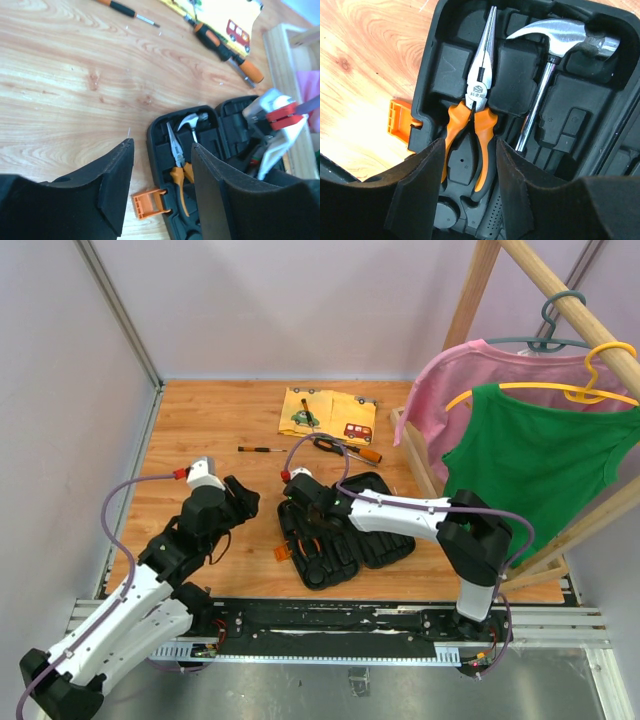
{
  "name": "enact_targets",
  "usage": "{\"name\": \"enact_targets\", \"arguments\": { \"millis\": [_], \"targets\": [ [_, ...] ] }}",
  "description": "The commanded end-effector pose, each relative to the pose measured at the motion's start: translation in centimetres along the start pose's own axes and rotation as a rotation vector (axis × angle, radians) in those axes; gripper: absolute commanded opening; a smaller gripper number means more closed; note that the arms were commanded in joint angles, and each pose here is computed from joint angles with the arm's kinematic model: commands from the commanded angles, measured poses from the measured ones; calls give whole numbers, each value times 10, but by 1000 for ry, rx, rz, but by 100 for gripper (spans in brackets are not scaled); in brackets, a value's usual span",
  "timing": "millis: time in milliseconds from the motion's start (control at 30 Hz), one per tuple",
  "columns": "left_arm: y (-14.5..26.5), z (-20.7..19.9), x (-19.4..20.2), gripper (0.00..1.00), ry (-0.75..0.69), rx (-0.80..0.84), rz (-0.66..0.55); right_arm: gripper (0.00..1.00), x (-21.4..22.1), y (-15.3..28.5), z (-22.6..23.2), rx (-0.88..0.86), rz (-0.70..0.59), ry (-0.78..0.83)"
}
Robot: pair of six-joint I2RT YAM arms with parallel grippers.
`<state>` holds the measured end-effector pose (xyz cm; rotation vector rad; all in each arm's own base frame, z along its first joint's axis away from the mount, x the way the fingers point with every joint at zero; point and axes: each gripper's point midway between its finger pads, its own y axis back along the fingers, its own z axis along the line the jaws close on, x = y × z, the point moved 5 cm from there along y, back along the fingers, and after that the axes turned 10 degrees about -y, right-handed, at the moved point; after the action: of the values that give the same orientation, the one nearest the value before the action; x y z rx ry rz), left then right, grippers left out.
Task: Sort the tools into containers
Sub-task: Adjust the pliers in the storage box.
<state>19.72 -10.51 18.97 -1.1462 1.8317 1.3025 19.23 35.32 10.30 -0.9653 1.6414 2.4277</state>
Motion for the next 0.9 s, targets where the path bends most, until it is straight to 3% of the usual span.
{"name": "enact_targets", "arguments": {
  "millis": [0,867],
  "targets": [
    [16,1,-27,54,13,-37,-62,46,-1,0,5,18,12,39],
    [46,12,-64,60,-83,-118,-136,42,13,-15,3,47,114,48]
  ]
}}
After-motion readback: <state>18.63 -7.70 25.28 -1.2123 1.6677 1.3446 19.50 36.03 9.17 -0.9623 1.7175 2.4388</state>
